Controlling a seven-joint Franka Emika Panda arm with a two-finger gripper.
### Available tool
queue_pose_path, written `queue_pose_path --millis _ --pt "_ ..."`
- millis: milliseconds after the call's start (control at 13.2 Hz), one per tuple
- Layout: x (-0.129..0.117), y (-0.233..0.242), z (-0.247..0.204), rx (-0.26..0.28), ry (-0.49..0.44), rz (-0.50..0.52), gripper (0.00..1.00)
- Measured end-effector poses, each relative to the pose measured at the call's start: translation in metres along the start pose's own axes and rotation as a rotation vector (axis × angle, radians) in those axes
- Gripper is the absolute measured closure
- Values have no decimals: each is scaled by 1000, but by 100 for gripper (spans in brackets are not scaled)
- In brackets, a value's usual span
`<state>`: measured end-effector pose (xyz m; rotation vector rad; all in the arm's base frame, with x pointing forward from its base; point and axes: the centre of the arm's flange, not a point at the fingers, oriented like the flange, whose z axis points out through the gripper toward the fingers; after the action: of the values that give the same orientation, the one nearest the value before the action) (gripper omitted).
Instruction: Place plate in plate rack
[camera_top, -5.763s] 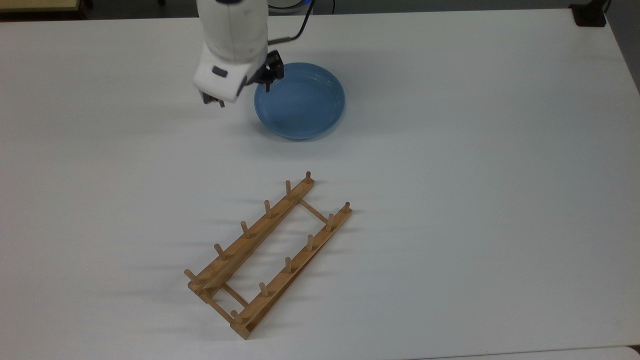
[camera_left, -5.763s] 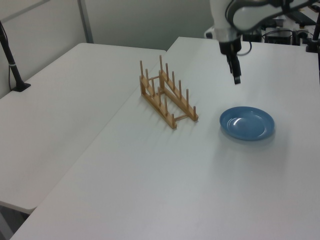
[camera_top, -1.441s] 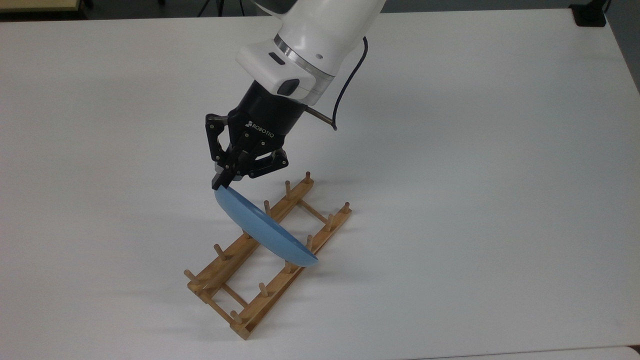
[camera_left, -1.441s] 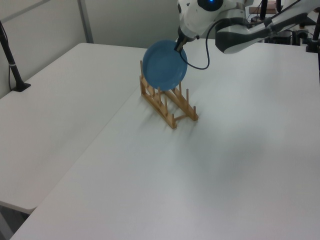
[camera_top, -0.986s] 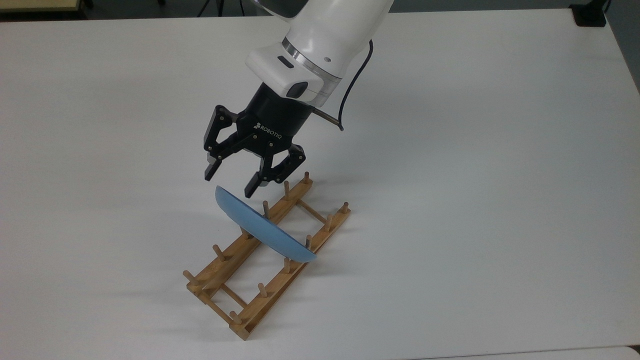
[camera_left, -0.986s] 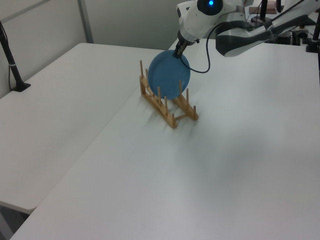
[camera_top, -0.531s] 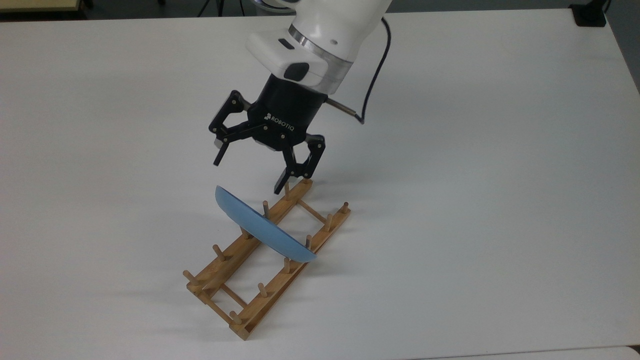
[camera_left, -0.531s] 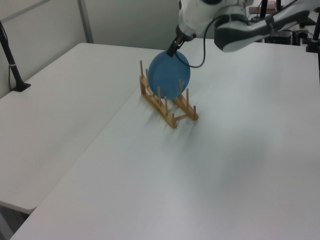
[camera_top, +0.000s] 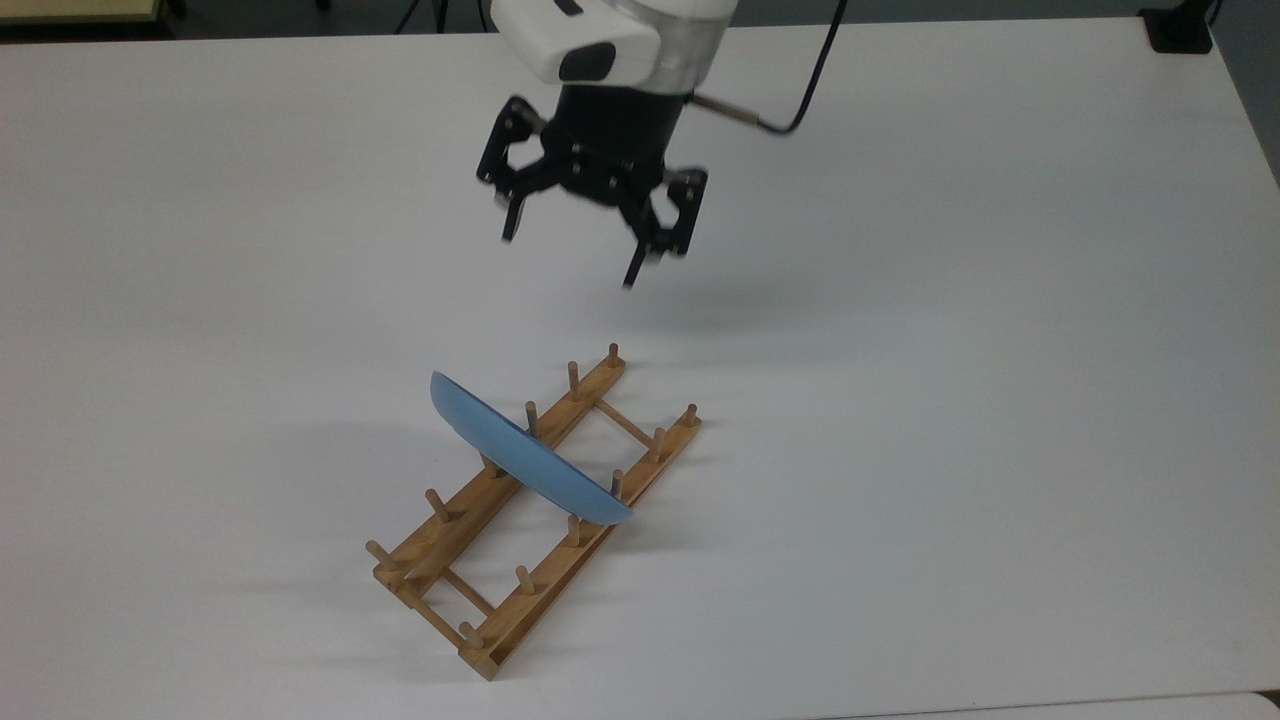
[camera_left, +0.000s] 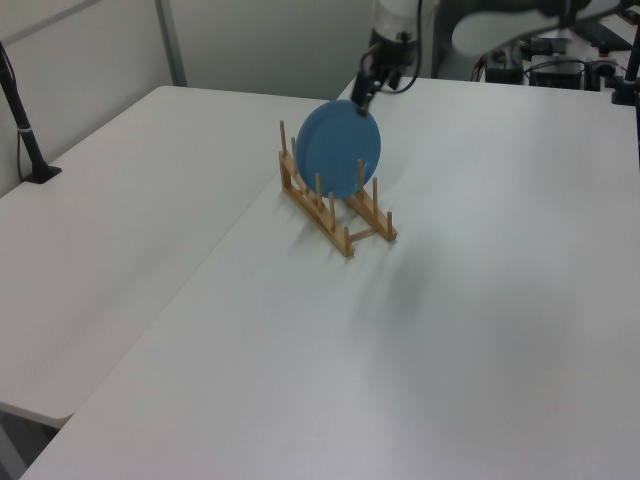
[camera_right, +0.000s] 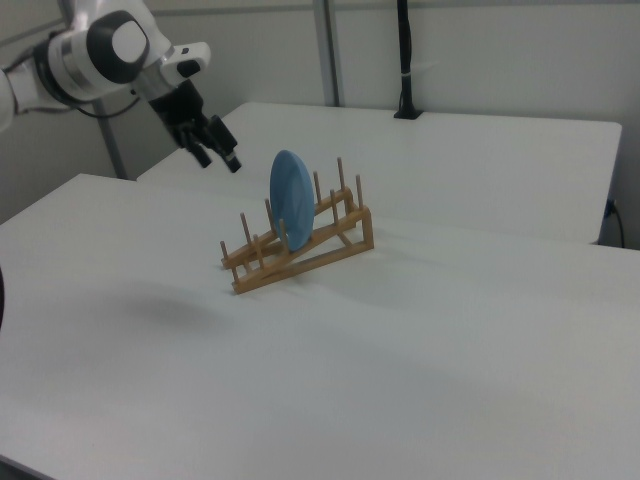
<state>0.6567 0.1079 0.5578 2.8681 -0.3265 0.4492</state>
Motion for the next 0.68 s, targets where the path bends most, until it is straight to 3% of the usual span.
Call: queue_pose_path --millis 152,303,682 --pt "-20 32 -30 84 -177 -134 0" --pt "-30 70 -43 140 -260 -218 0" --pt "-51 124 -35 146 -328 -222 0"
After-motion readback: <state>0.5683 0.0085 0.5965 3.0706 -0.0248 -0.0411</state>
